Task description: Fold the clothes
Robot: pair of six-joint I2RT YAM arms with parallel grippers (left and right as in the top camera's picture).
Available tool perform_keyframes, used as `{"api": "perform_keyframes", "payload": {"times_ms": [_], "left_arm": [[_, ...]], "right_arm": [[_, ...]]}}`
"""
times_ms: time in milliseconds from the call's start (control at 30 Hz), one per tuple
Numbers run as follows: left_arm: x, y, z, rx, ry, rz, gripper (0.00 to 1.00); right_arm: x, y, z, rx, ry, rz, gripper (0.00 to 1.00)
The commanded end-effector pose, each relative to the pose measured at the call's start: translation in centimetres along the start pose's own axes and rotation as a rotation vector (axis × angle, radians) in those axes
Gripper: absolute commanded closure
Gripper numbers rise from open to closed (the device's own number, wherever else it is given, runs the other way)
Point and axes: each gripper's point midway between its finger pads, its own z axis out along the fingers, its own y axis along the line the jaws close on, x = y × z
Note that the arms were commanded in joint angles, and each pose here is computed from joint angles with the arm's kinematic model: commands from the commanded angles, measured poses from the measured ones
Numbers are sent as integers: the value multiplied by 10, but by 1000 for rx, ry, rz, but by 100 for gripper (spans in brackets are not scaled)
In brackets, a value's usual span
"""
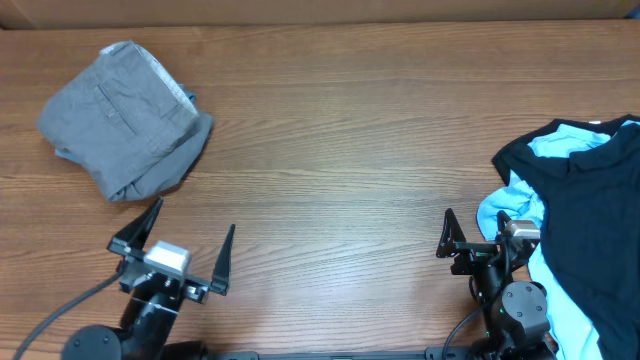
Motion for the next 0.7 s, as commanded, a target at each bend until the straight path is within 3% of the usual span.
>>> {"api": "perform_keyframes", "payload": {"times_ms": [0, 433, 667], "left_arm": [[30, 3, 4, -29, 13, 12, 0], [122, 0, 35, -7, -7, -155, 0], [152, 1, 43, -17, -2, -216, 0]], "right_arm": [[-2, -1, 0, 3, -14, 3, 0], [-2, -1, 0, 3, -15, 3, 0], [-2, -1, 0, 3, -15, 3, 0]]}}
